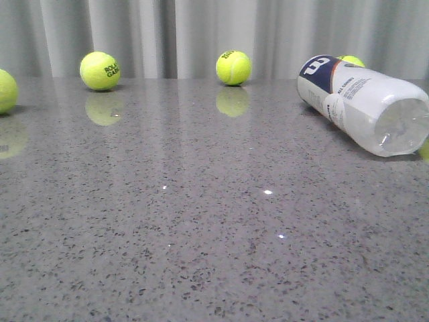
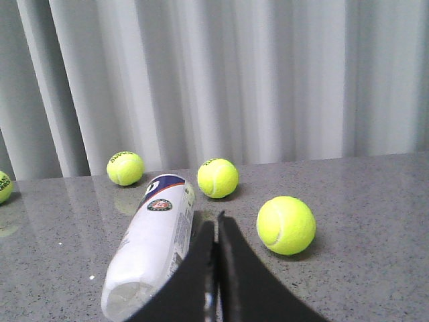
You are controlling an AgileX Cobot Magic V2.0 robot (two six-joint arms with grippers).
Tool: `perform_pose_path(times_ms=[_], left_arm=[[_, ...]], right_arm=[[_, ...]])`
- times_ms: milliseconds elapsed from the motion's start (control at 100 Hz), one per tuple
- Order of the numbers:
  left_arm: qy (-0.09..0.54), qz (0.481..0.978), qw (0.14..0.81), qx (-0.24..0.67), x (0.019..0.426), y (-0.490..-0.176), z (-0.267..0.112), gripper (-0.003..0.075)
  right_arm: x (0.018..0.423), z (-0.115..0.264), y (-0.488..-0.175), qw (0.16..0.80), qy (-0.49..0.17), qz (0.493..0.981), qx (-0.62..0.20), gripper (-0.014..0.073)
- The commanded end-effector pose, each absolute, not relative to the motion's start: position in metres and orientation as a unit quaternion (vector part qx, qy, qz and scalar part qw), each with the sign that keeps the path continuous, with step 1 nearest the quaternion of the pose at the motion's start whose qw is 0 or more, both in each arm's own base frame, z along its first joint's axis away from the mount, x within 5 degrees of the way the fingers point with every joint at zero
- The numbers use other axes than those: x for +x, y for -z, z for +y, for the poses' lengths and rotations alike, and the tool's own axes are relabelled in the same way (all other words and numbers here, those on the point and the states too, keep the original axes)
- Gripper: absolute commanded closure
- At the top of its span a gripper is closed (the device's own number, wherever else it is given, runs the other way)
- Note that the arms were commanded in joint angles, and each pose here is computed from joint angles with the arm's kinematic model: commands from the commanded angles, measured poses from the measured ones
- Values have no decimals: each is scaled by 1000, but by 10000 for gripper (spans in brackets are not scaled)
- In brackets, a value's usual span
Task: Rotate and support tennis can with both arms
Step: 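Move the right gripper down over the lying white-and-blue tennis can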
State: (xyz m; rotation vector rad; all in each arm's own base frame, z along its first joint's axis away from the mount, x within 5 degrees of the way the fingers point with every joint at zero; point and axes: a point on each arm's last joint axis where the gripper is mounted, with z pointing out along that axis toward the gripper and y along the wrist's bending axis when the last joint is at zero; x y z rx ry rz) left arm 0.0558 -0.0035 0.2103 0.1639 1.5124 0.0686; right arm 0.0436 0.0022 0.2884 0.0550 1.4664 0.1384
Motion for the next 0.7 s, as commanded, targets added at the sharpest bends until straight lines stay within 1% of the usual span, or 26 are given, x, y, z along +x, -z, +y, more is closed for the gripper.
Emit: perform_pose_path(times_ms=[0,40,70,130,210,330,440,630,690], left_arm=[[-26,659,749,66,54,-204,-4,741],[-26,659,749,66,54,-204,-4,741],[-26,659,749,66,54,-204,-4,741],[-26,659,749,66,54,-204,-4,741],[-26,659,749,66,54,-204,-4,741],[-26,659,749,66,54,-204,-4,741],[-26,659,749,66,54,-204,-4,741],[-26,659,749,66,54,-204,-4,741],[-26,659,749,66,54,-204,-4,741]], right_arm=[[48,2,-320,734,-57,677,23,665],[49,2,-331,721,-57,690,23,665],[53,3,-336,700,-55,711,24,665],[58,3,-350,672,-54,738,24,665],[69,4,-361,616,-50,786,25,665],[86,5,-375,545,-46,837,26,665],[103,5,-382,514,-44,856,26,665],[123,6,-373,471,-41,881,27,661],[127,6,-370,460,-40,887,27,644]])
